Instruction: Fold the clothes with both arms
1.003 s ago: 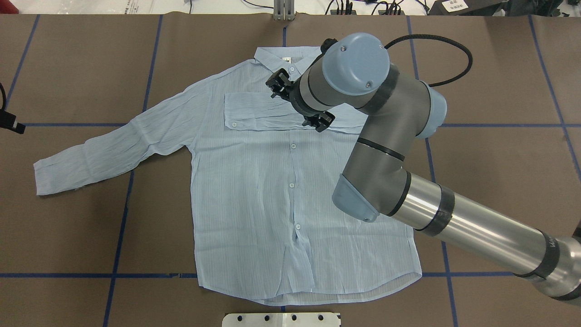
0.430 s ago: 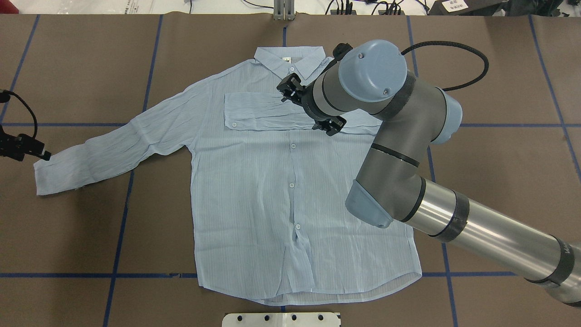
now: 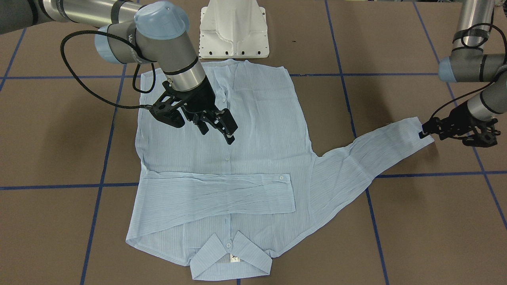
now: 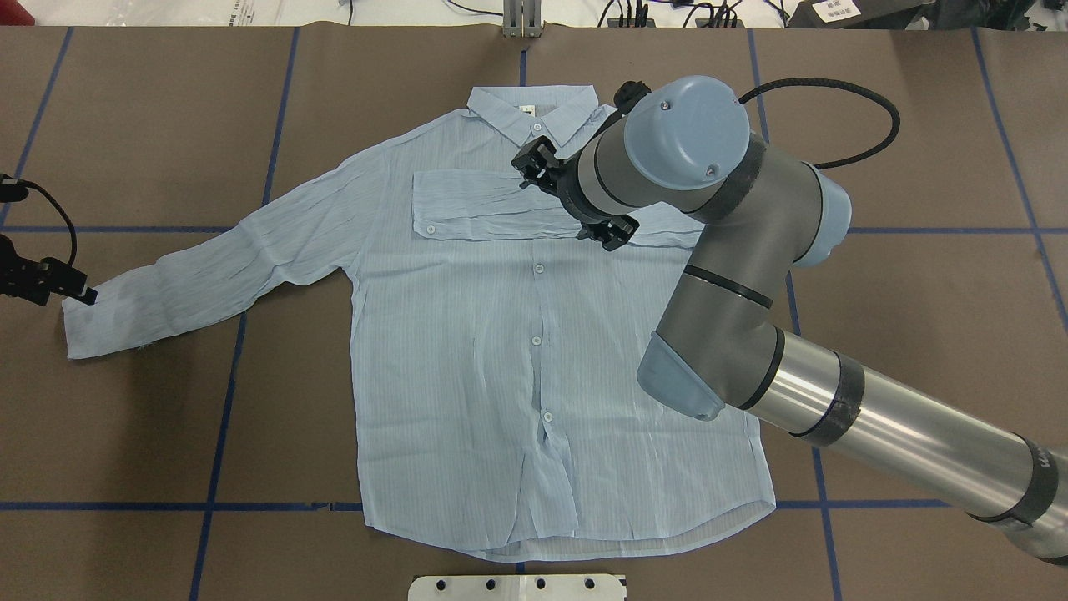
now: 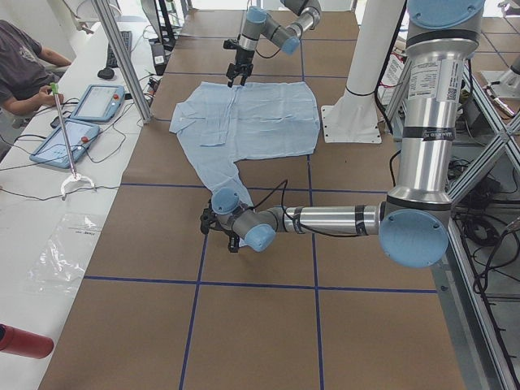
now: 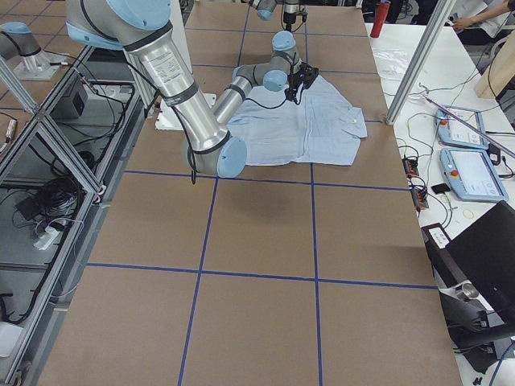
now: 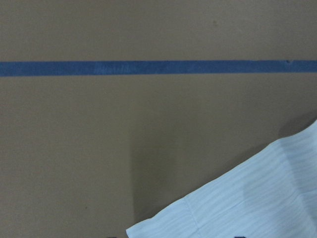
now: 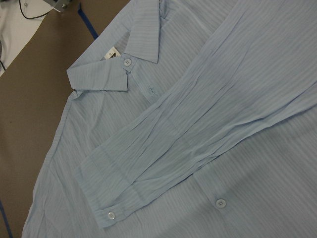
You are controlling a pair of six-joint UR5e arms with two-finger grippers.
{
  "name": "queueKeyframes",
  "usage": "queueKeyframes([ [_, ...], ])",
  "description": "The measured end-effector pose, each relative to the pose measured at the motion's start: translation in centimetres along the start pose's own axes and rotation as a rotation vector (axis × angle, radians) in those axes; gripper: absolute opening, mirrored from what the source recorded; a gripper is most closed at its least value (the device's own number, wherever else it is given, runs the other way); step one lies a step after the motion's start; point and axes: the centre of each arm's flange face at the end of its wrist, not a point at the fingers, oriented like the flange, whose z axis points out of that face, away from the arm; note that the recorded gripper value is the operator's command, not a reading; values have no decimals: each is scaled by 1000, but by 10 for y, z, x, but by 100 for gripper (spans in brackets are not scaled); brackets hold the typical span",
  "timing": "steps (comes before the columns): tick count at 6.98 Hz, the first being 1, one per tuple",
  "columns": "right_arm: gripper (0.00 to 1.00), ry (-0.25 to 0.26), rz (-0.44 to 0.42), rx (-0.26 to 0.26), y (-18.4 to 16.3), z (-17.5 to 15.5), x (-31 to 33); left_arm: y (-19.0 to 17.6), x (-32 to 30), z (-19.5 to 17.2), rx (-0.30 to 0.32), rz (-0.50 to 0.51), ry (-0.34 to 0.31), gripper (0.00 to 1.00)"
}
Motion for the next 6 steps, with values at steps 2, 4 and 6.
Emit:
queueKeyframes([
  [2, 100, 6, 2, 1, -1, 2, 4, 2, 3, 8, -13, 8, -2, 60],
  [4, 100, 7, 2, 3, -2, 3, 5, 3, 3, 10, -17, 7, -4, 9],
  [6, 100, 7, 2, 3, -1, 2, 6, 3, 4, 10, -17, -14, -4, 0],
])
